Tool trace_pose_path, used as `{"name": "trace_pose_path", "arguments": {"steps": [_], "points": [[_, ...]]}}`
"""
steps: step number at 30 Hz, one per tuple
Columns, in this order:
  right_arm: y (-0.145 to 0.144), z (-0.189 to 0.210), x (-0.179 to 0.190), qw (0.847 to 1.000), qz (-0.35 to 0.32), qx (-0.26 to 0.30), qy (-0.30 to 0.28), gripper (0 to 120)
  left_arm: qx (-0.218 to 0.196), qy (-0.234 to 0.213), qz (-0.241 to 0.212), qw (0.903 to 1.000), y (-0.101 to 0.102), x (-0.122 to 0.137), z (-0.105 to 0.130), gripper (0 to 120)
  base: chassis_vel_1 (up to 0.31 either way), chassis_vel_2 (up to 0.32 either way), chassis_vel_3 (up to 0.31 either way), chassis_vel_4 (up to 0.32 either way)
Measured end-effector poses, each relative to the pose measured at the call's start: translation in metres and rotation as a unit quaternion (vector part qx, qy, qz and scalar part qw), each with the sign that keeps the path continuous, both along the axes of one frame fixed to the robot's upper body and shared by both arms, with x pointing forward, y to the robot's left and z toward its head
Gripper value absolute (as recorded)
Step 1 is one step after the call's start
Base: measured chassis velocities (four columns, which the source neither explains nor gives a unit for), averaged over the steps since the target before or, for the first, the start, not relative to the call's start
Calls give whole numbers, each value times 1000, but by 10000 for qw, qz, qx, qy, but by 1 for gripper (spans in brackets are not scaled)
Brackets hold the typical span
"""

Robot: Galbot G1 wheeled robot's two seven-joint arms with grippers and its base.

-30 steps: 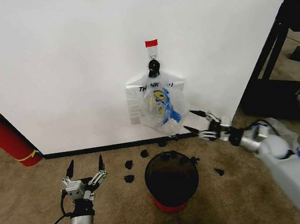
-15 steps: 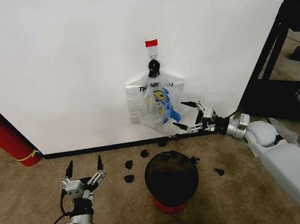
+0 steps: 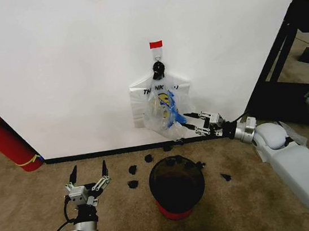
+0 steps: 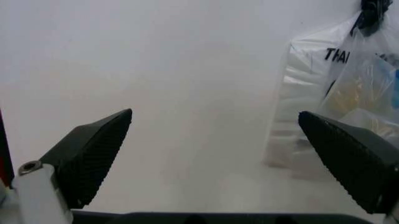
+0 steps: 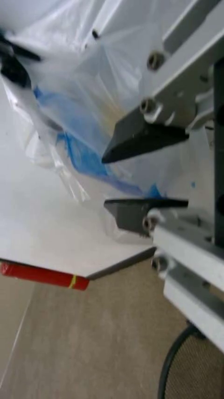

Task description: Pick up the garbage bag from the wall and place it over the trash bin.

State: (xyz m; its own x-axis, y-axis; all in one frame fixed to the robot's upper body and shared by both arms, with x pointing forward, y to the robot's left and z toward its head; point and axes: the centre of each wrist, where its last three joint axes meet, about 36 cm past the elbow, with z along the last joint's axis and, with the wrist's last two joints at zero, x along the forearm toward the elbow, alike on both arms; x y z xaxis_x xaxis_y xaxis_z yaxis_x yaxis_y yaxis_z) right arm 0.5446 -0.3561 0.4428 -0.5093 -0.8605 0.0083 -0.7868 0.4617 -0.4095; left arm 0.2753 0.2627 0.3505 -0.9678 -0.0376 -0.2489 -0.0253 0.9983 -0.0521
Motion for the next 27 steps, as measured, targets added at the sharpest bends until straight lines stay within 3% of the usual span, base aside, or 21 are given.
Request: {"name": "trace_pose_path", "arguments": {"steps": [6, 12, 16, 18, 22, 26, 27], "points": [[3, -6, -2, 9992, -274, 286, 44, 0, -24, -16, -7, 10000, -2, -1, 0, 100, 0, 0, 0, 0], [-1, -8, -4, 9983, -329, 434, 194, 0, 13, -52, -36, 10000, -1, 0, 3, 100, 0, 0, 0, 0], [0, -13, -12, 9906, -270, 1248, 487, 0, 69, -175, -226, 9996, -2, 7, 10, 100, 0, 0, 0, 0], [5, -19, -17, 9792, -221, 1909, 653, 0, 97, -302, -529, 9981, -6, 15, 16, 100, 0, 0, 0, 0], [13, -26, -22, 9626, -254, 2575, 804, 0, 122, -521, -1039, 9931, -12, 28, 27, 100, 0, 0, 0, 0], [23, -39, -28, 9405, -303, 3243, 967, 0, -1, -895, -1937, 9770, -24, 56, 46, 100, 0, 0, 0, 0], [23, -39, -28, 9405, -303, 3243, 967, 0, -1, -895, -1937, 9770, -24, 56, 46, 100, 0, 0, 0, 0]]}}
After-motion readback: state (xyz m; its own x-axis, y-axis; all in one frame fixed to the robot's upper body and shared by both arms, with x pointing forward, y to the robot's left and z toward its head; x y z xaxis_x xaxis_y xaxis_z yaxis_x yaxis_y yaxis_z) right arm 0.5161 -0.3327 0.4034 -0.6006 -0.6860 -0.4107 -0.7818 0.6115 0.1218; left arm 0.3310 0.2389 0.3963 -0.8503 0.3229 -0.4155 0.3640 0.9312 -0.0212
